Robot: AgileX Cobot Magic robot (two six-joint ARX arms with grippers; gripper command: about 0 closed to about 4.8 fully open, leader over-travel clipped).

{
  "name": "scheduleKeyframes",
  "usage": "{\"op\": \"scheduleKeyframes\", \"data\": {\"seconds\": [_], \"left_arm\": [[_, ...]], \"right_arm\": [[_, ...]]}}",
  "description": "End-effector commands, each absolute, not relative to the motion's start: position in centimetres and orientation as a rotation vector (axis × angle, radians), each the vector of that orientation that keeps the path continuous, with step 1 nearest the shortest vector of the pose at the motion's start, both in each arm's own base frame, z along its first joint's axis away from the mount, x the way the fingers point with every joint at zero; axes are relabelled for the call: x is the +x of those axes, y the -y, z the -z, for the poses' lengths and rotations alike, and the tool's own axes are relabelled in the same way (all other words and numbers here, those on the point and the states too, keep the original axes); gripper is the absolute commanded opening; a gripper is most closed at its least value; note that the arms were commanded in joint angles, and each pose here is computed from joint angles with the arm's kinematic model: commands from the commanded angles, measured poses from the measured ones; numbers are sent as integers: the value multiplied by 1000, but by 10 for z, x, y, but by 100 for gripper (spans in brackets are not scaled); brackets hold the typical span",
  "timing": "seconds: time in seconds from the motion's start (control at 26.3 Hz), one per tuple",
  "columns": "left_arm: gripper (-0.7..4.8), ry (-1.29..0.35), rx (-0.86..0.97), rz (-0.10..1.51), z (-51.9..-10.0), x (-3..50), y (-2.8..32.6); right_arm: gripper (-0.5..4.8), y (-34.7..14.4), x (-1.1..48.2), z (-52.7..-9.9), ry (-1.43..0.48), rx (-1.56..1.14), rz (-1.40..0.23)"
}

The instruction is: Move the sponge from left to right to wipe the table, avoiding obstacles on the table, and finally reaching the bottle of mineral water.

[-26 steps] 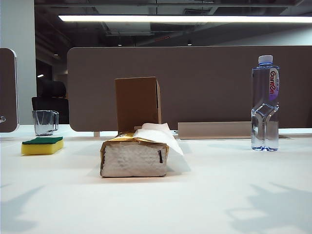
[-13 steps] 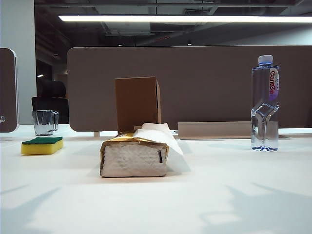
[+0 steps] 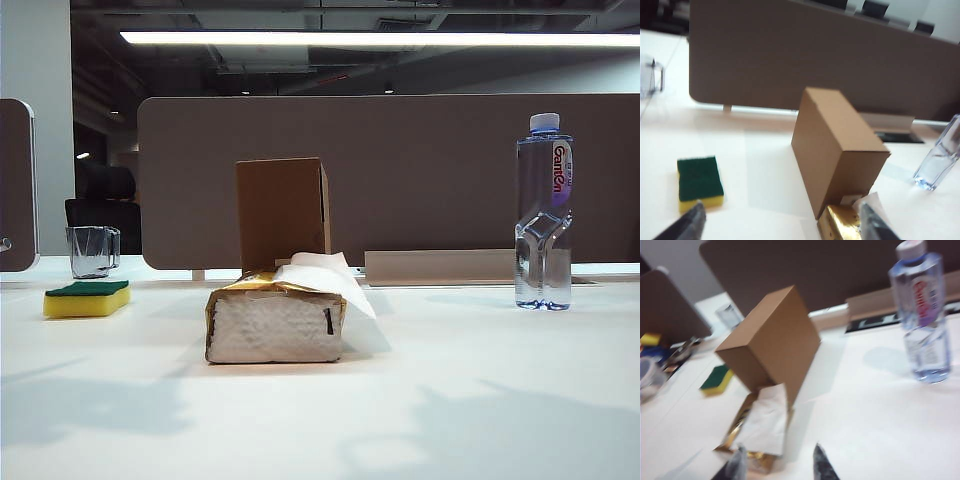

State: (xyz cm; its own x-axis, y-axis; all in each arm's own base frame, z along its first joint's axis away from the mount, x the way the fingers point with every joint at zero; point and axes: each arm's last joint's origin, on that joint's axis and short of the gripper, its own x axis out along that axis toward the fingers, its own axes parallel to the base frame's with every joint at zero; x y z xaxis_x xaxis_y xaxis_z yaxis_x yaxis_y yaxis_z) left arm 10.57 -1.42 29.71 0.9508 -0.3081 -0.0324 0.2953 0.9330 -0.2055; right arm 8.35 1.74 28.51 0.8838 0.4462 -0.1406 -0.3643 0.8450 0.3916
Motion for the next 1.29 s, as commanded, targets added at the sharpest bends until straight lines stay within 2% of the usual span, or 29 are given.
{"op": "scheduleKeyframes", "data": {"seconds": [0.04, 0.23, 0.27, 0.34, 0.68, 1.02, 1.14, 1.29], "left_arm": [[402, -92, -199, 311, -308, 119, 15], [415, -145, -200, 306, -321, 143, 17], [436, -154, -201, 304, -323, 147, 17], [479, -190, -203, 299, -325, 164, 18], [479, -334, -210, 258, -314, 229, 16], [479, -423, -203, 199, -304, 296, -5], [479, -454, -204, 192, -297, 312, -10], [479, -493, -214, 193, -286, 332, -14]], "right_arm": [[172, -21, 93, -303, -264, 378, -519], [173, -23, 109, -325, -302, 405, -569], [177, -24, 112, -329, -307, 406, -577], [218, -25, 121, -341, -322, 411, -610], [234, -30, 145, -363, -398, 455, -707], [238, -53, 160, -360, -498, 466, -842], [283, -63, 165, -356, -534, 459, -879], [287, -73, 171, -352, -563, 452, -914]]}}
